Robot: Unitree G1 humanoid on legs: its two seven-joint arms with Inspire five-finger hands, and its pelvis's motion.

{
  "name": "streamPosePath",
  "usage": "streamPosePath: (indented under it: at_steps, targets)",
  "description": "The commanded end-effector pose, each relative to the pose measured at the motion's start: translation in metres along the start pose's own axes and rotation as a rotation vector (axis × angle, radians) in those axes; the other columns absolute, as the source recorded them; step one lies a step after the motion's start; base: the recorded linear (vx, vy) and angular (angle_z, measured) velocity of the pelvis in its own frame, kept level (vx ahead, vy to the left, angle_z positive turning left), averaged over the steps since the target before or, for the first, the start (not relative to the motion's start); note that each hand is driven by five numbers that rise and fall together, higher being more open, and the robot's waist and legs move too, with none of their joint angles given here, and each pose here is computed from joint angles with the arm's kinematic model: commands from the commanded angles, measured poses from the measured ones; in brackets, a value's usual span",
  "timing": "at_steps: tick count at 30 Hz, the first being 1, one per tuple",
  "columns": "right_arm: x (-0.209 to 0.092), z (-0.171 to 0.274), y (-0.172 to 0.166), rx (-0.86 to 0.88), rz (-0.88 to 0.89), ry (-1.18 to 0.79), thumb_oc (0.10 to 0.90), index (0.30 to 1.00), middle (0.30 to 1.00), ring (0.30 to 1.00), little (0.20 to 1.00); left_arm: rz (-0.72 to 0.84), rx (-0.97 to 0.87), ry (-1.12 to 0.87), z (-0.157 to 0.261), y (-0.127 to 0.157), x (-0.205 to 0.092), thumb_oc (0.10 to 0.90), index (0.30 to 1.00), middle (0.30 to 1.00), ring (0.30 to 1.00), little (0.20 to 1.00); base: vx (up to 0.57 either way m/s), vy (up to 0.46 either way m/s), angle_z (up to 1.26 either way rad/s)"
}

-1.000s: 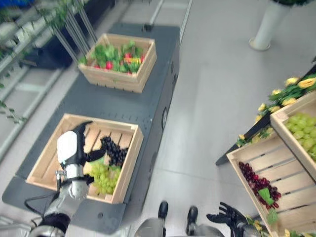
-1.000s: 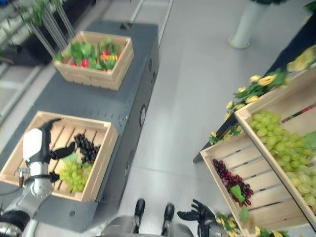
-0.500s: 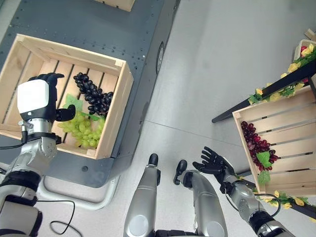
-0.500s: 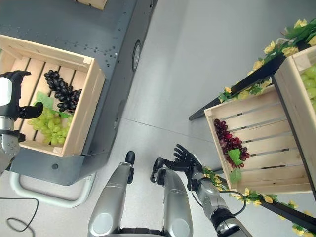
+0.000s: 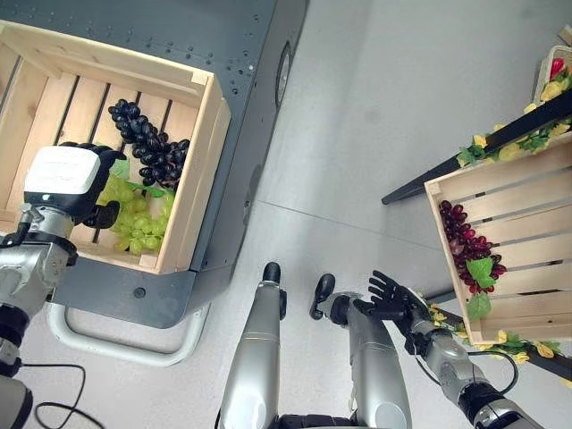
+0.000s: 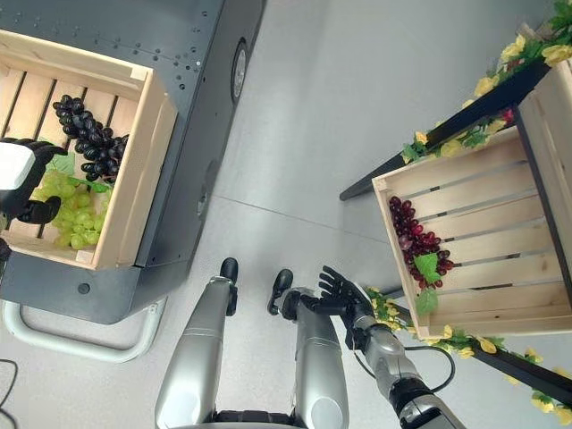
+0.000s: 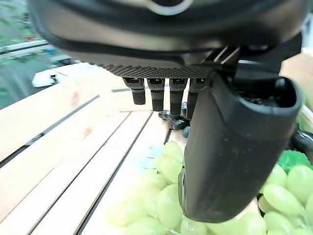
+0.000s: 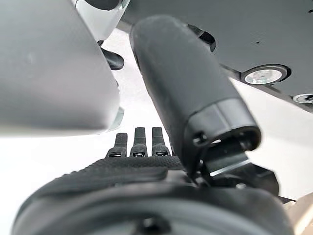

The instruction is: Pick up the fruits from the basket on one side to the basket on the other side

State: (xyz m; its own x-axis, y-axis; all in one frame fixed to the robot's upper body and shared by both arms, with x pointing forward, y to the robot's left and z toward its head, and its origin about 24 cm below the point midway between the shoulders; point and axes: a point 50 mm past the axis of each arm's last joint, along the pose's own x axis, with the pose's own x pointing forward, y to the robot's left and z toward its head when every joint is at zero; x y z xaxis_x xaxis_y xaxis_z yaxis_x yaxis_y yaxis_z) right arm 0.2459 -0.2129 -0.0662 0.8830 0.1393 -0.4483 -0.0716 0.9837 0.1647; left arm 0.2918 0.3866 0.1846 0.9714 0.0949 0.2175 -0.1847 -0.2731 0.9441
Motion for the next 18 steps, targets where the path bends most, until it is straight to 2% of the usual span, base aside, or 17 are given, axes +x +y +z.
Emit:
streamPosePath:
  at_steps: [1, 6, 12, 18]
  targets:
    - [-0.017, 0.002, -0.034, -0.03, -0.078, -0.03, 0.8, 0.9, 0.9, 0.9, 0.9, 0.077, 0.076, -0.003, -0.017, 0.042, 0.005, 0.8, 0.9, 0.9, 0.9, 0.9, 0.02, -0.044, 0.09]
    - [-0.02, -0.002, -0.038, -0.037, -0.095, -0.01, 0.8, 0.9, 0.9, 0.9, 0.9, 0.031, 0.113, -0.044, -0.016, 0.046, 0.004, 0.8, 0.9, 0.9, 0.9, 0.9, 0.01, -0.024, 0.03]
    - [-0.024, -0.009, -0.046, -0.048, -0.124, 0.028, 0.8, 0.9, 0.9, 0.9, 0.9, -0.001, 0.259, -0.188, -0.003, 0.055, 0.003, 0.8, 0.9, 0.9, 0.9, 0.9, 0.0, -0.001, 0.02]
    - [-0.027, -0.01, -0.051, -0.052, -0.134, 0.029, 0.8, 0.9, 0.9, 0.9, 0.9, -0.062, 0.4, -0.129, -0.015, 0.065, 0.005, 0.8, 0.9, 0.9, 0.9, 0.9, 0.0, 0.0, 0.03]
